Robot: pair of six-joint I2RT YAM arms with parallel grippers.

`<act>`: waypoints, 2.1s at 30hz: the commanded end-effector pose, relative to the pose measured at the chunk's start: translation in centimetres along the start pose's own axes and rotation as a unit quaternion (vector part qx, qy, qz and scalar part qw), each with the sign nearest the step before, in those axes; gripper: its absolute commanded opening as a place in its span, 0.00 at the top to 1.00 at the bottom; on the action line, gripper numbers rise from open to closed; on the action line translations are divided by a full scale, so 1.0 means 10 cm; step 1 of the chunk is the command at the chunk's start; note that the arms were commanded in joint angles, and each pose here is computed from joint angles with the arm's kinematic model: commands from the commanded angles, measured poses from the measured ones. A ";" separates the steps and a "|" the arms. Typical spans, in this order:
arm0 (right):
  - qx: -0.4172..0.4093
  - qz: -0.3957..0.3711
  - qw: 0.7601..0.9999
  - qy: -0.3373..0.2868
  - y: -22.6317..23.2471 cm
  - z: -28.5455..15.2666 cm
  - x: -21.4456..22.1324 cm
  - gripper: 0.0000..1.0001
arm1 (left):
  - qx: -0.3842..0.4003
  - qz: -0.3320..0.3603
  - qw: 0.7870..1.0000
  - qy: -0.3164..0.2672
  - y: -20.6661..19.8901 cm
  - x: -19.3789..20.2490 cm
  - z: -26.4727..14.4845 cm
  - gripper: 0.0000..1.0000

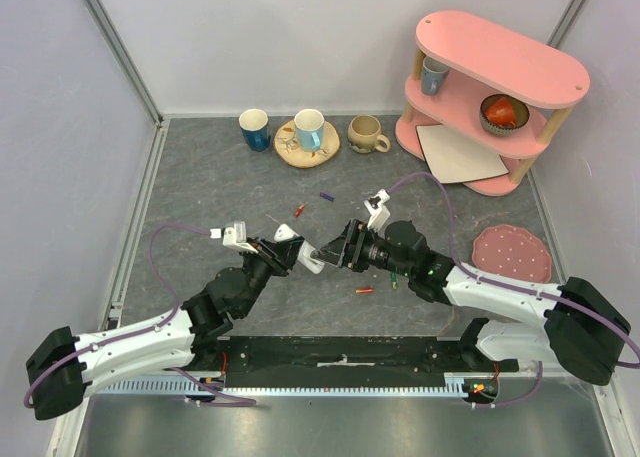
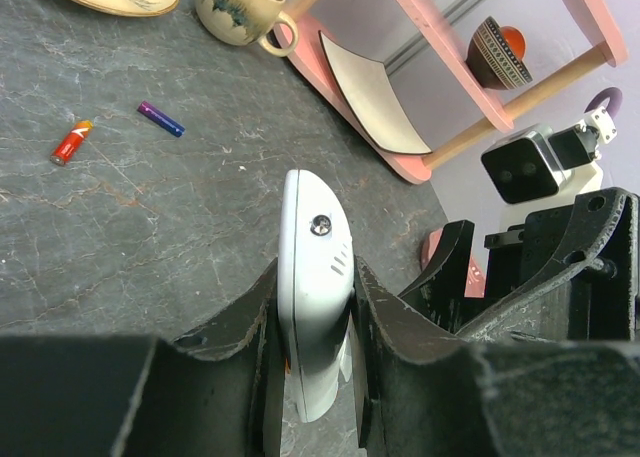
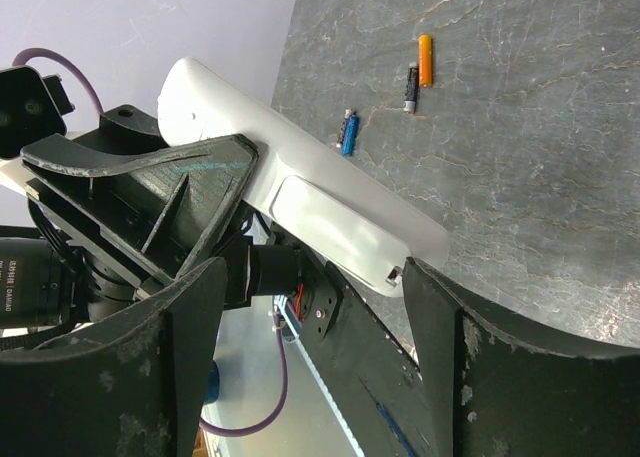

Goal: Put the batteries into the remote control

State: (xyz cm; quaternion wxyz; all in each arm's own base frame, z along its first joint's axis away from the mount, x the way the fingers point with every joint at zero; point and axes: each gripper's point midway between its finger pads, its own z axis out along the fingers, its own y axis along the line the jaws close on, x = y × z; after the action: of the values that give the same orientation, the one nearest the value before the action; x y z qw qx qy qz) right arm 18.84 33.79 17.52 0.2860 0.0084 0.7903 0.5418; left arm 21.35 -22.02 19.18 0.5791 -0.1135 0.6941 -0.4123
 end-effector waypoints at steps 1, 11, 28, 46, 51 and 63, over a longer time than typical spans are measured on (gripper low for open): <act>-0.028 -0.019 0.999 -0.029 0.25 0.02 -0.21 0.21 | 0.042 -0.062 0.997 -0.017 -0.32 -0.20 0.01 0.98; 0.015 -0.039 0.999 -0.034 0.10 -0.06 -0.24 0.18 | 0.040 -0.085 0.995 -0.026 -0.29 -0.25 -0.03 0.98; 0.080 -0.307 0.948 0.017 0.35 -0.38 -0.51 0.21 | 0.006 -0.093 0.994 0.061 -0.13 0.01 0.01 0.98; 0.101 -0.388 0.908 0.124 0.16 -0.29 0.05 0.27 | 0.088 -0.173 0.966 0.173 -0.27 0.15 0.10 0.98; 0.111 -0.389 0.904 0.136 0.09 -0.24 0.13 0.30 | 0.095 -0.173 0.965 0.170 -0.31 0.11 0.10 0.98; 0.138 -0.388 0.900 0.143 -0.03 -0.17 0.18 0.36 | 0.092 -0.170 0.967 0.165 -0.30 0.09 0.10 0.98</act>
State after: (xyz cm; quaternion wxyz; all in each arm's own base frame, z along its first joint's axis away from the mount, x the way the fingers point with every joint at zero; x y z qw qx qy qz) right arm 16.23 32.48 16.54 0.3404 -0.3429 0.8322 0.2719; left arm 21.10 -24.60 17.78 0.3772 -0.1133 0.7393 -0.5462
